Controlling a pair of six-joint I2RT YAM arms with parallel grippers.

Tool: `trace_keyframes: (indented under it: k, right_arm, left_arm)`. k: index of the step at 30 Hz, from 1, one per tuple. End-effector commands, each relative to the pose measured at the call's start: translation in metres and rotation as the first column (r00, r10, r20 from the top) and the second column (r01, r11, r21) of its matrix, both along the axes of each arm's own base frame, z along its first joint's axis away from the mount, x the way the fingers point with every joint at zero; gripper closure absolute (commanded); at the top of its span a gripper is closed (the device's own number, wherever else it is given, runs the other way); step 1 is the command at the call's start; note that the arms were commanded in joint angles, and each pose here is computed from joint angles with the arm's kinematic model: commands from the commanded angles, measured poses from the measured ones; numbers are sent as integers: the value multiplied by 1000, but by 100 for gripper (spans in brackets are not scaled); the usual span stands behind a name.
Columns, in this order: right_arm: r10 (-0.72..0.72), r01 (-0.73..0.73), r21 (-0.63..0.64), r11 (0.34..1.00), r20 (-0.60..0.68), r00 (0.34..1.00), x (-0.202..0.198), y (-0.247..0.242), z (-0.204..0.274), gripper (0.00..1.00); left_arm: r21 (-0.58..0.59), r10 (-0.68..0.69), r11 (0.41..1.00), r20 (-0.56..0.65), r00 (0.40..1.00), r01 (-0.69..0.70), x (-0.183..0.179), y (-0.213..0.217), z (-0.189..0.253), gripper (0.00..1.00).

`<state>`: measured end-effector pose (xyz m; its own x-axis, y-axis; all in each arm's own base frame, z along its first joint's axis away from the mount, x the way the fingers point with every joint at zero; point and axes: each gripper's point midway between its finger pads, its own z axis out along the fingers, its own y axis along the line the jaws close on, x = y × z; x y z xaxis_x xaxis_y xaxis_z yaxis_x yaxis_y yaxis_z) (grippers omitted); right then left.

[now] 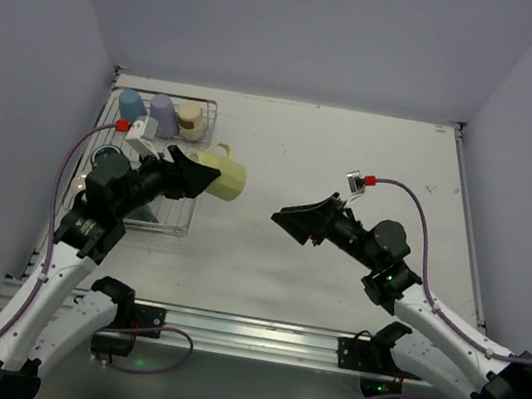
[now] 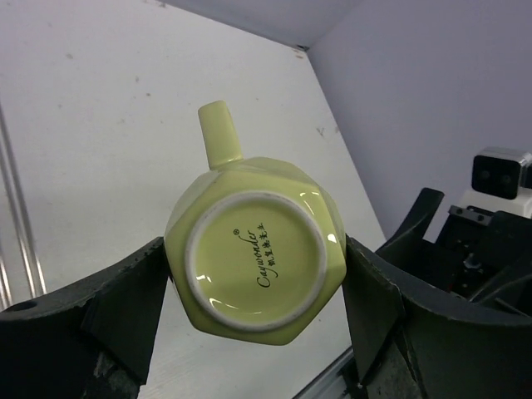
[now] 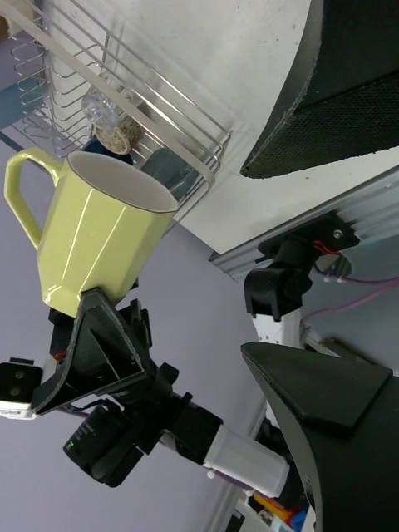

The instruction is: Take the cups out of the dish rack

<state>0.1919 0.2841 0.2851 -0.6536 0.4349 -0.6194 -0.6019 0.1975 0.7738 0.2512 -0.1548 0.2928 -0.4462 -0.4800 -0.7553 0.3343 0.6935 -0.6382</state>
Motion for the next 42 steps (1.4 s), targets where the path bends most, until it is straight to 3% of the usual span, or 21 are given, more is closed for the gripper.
trace_keyframes:
  k: [1, 9, 15, 20, 26, 29, 30, 31, 32, 35, 36, 38, 39, 41, 42]
  right_arm:
    - [-39, 26, 128, 991, 98, 994, 4, 5, 44, 19]
    - [4, -14, 126, 992, 81, 997, 8, 29, 45, 19]
    - [34, -49, 155, 987, 100, 994, 6, 39, 63, 21]
    - [53, -69, 196, 978, 89, 995, 9, 50, 76, 37]
    - [103, -118, 260, 958, 71, 992, 13, 66, 86, 44]
    - [103, -114, 273, 955, 57, 993, 15, 69, 82, 67]
    - [88, -104, 295, 950, 67, 994, 15, 65, 86, 84]
    - [53, -67, 305, 950, 56, 997, 20, 61, 85, 94]
    - [33, -51, 305, 951, 62, 998, 18, 56, 85, 100]
    - [-36, 11, 256, 967, 93, 995, 20, 42, 85, 100]
    - [-54, 42, 192, 980, 57, 997, 25, 41, 70, 100]
    - [-125, 114, 113, 987, 96, 988, 36, 29, 69, 100]
    - [-157, 160, -25, 987, 89, 984, 42, 21, 46, 100]
    - [-235, 250, -146, 957, 114, 965, 64, 0, 46, 100]
    - [-252, 258, -282, 924, 59, 966, 68, -12, 16, 100]
  left_arm:
    - [-188, -136, 966, 217, 967, 178, -17, -25, 66, 100]
    - [-302, -255, 896, 248, 935, 324, -37, -42, 67, 100]
    - [-325, -297, 874, 229, 927, 361, -43, -47, 59, 100]
    - [-344, -316, 859, 229, 921, 380, -47, -50, 57, 100]
    - [-347, -332, 852, 222, 917, 393, -47, -53, 51, 93]
    - [-335, -338, 853, 229, 913, 400, -50, -53, 49, 75]
    - [-312, -332, 864, 241, 912, 397, -49, -52, 49, 61]
    - [-295, -326, 871, 254, 911, 394, -50, -51, 54, 52]
    - [-275, -315, 885, 236, 919, 375, -50, -48, 51, 33]
    - [-180, -248, 938, 253, 935, 298, -46, -36, 55, 7]
    - [-123, -210, 960, 285, 935, 253, -42, -29, 56, 3]
    - [-65, -175, 977, 295, 939, 203, -46, -19, 59, 0]
    - [5, -150, 988, 308, 940, 156, -42, -11, 54, 0]
    - [90, -139, 989, 271, 952, 119, -44, -2, 42, 0]
    - [155, -132, 984, 273, 953, 92, -41, 4, 34, 0]
